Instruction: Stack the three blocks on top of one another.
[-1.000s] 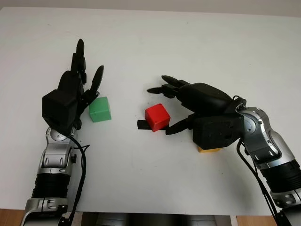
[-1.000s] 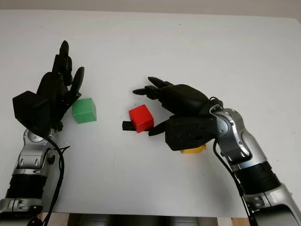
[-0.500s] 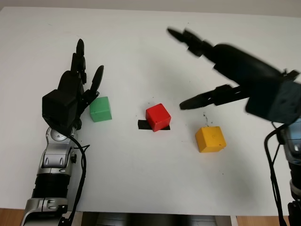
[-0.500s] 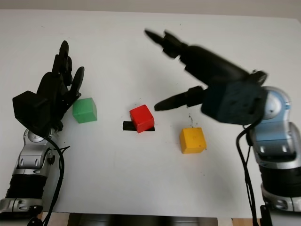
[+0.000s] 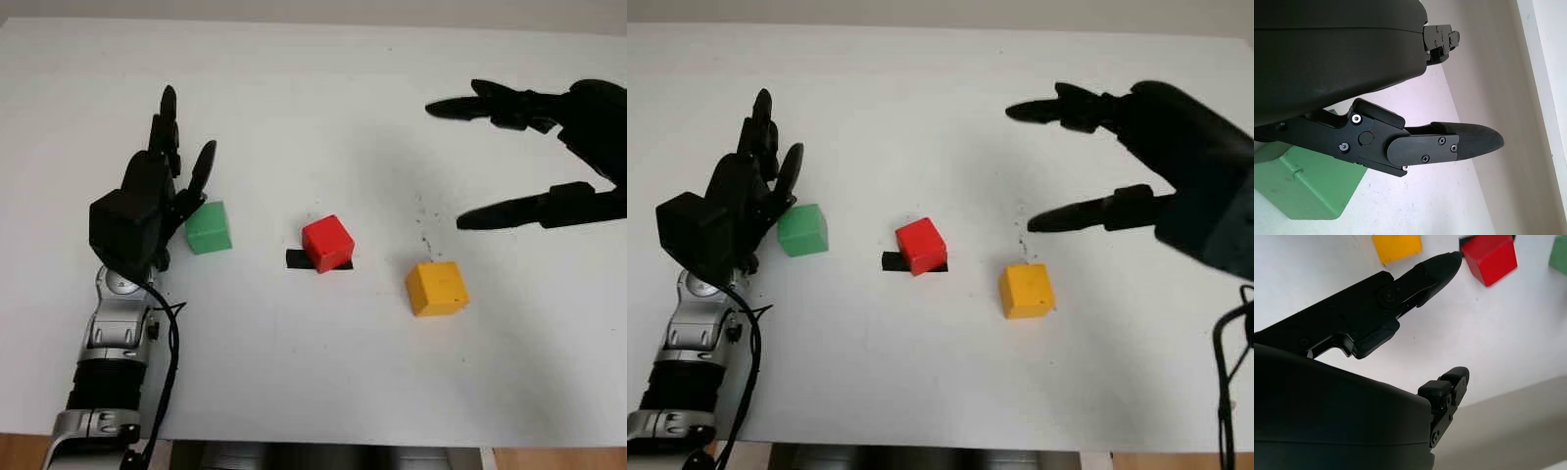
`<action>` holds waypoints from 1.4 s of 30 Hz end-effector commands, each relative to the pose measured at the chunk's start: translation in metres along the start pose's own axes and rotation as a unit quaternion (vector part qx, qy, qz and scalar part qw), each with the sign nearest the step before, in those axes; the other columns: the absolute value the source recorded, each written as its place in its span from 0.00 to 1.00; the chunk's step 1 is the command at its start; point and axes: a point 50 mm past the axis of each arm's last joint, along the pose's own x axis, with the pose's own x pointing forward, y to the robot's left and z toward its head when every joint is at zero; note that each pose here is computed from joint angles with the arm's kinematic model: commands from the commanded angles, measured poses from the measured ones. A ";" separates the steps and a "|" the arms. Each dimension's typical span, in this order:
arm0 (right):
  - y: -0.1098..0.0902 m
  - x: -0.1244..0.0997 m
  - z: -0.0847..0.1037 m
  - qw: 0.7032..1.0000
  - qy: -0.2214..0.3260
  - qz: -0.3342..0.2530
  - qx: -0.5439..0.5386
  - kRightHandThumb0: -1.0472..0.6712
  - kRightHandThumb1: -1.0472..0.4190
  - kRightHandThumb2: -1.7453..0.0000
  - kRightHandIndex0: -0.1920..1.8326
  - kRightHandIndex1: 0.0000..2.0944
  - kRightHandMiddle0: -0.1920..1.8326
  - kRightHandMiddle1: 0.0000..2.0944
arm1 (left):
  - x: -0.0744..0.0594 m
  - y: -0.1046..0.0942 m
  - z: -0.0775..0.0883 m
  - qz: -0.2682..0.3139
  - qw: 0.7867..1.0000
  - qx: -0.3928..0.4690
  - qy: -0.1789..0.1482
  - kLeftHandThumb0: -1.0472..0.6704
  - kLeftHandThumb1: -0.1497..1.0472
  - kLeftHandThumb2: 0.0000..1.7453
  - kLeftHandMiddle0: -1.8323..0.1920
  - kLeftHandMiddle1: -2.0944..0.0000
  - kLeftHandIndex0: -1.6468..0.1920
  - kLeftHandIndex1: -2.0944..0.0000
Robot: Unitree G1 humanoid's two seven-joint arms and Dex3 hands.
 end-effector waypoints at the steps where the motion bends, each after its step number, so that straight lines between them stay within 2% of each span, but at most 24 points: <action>1: 0.005 -0.003 0.003 0.999 -0.001 0.020 -0.030 0.19 0.17 0.97 0.15 0.02 0.35 0.05 | 0.003 0.003 0.005 0.001 1.000 0.001 -0.013 0.16 1.00 0.26 0.99 0.98 0.96 0.97; 12: 0.043 -0.002 -0.007 0.995 0.018 0.094 -0.034 0.18 0.16 0.97 0.11 0.02 0.31 0.02 | 0.002 0.003 0.008 0.001 1.000 0.004 -0.008 0.14 1.00 0.26 0.99 0.97 0.96 0.97; 23: 0.062 -0.011 -0.018 0.993 0.039 0.111 -0.019 0.19 0.15 0.97 0.08 0.01 0.28 0.01 | 0.001 0.004 0.008 0.000 1.000 0.008 -0.006 0.13 1.00 0.27 0.99 0.98 0.96 0.97; 34: 0.072 -0.018 -0.024 0.990 0.031 0.091 -0.105 0.19 0.12 0.96 0.07 0.02 0.28 0.02 | 0.002 0.005 0.009 0.001 1.000 0.000 -0.005 0.14 1.00 0.27 0.99 0.97 0.96 0.97; 37: 0.074 -0.019 -0.026 0.990 0.036 0.084 -0.109 0.21 0.12 0.97 0.07 0.02 0.28 0.02 | 0.003 0.005 0.009 0.001 1.000 -0.002 -0.004 0.13 1.00 0.26 0.99 0.97 0.96 0.97; 42: 0.078 -0.020 -0.031 0.995 0.037 0.038 -0.088 0.24 0.11 0.97 0.11 0.04 0.32 0.04 | 0.004 0.005 0.011 -0.003 1.000 0.001 -0.006 0.13 1.00 0.26 0.99 0.97 0.96 0.97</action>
